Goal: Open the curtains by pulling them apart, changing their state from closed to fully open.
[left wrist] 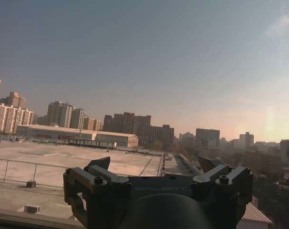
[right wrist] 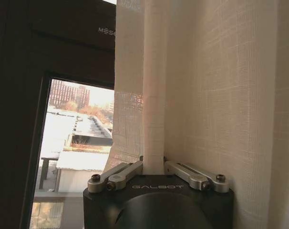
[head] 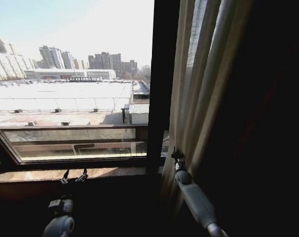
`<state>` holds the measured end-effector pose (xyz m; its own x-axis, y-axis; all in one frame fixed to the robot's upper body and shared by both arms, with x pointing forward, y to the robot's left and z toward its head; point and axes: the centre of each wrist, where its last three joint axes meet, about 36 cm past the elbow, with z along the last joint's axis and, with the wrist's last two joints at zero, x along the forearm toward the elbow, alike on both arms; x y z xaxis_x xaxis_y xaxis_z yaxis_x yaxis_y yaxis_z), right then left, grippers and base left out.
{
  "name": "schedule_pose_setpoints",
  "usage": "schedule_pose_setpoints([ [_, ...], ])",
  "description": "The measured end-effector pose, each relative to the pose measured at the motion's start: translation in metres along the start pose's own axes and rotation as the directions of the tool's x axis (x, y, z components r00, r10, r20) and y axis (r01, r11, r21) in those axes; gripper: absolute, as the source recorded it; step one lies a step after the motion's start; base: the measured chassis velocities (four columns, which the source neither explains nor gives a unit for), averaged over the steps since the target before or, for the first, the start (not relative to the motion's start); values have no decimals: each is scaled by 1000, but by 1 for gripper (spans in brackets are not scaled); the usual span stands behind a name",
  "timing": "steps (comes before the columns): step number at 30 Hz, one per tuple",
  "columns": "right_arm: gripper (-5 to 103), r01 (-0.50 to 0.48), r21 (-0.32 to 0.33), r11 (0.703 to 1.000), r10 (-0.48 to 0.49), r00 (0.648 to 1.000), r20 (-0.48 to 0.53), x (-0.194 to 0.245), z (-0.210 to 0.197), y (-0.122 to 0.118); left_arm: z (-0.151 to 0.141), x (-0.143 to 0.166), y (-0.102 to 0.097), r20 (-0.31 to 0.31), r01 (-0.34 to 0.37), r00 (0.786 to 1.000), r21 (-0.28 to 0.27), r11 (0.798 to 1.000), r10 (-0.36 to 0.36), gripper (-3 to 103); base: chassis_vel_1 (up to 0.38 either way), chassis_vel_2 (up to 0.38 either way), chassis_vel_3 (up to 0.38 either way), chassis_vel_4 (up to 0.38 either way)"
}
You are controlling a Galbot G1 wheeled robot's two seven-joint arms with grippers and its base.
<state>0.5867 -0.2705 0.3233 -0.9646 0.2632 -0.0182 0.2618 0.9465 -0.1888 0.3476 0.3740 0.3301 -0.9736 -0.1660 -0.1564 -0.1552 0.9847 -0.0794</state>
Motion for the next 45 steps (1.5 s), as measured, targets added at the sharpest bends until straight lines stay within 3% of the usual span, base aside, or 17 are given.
schedule_pose_setpoints([
  [7, 0, -138, 63, 988, 141, 989, -50, -6, -2, -22, 0, 0, 0, 0, 0, 1000, 0, 1000, 0, 100, 0, 0, 0, 0],
  [11, 0, -162, 68, 984, 166, 985, -54, -7, -1, -26, 0, 0, 0, 0, 0, 1000, 0, 1000, 0, 100, 0, 0, 0, 0],
  [15, 0, -156, 65, 986, 159, 986, -45, -4, -4, -26, 0, 0, 0, 0, 0, 1000, 0, 1000, 0, 100, 0, 0, 0, 0],
  [18, 1, -96, 41, 995, 98, 994, -40, 14, -11, -19, 0, 0, 0, 0, -1, 1000, 0, 1000, 1, 100, 0, 0, 0, 0],
  [22, 22, 18, 10, 1000, -18, 999, -46, 56, -8, -10, 0, 0, 0, 0, 0, 1000, 0, 1000, 0, 100, 0, 0, 0, 0],
  [26, 27, 70, -25, 997, -71, 996, -60, 72, -8, -11, 0, 0, 0, 0, 0, 1000, 0, 1000, 0, 100, 0, 0, 0, 0],
  [28, 38, 213, -96, 972, -218, 975, -38, 105, -9, -18, 0, 0, 0, 0, -1, 1000, 0, 1000, 1, 100, 0, 0, 0, 0],
  [32, 50, 277, -109, 955, -279, 960, 3, 123, -13, -21, 0, 0, 0, 0, -1, 1000, 0, 1000, 1, 100, 0, 0, 0, 0],
  [33, 61, 303, -112, 946, -303, 953, 19, 131, -17, -22, 0, 0, 0, 0, -1, 1000, 0, 1000, 1, 100, 0, 0, 0, 0],
  [35, 61, 316, -113, 942, -315, 949, 32, 135, -20, -23, 0, 0, 0, 0, -1, 1000, 0, 1000, 1, 100, 0, 0, 0, 0],
  [42, 93, 337, -116, 934, -331, 941, 68, 150, -30, -27, 0, 0, 0, 0, -1, 1000, 0, 1000, 1, 100, 0, 0, 0, 0],
  [45, 97, 336, -116, 935, -330, 942, 69, 150, -30, -27, 0, 0, 0, 0, -1, 1000, 0, 1000, 1, 100, 0, 0, 0, 0],
])
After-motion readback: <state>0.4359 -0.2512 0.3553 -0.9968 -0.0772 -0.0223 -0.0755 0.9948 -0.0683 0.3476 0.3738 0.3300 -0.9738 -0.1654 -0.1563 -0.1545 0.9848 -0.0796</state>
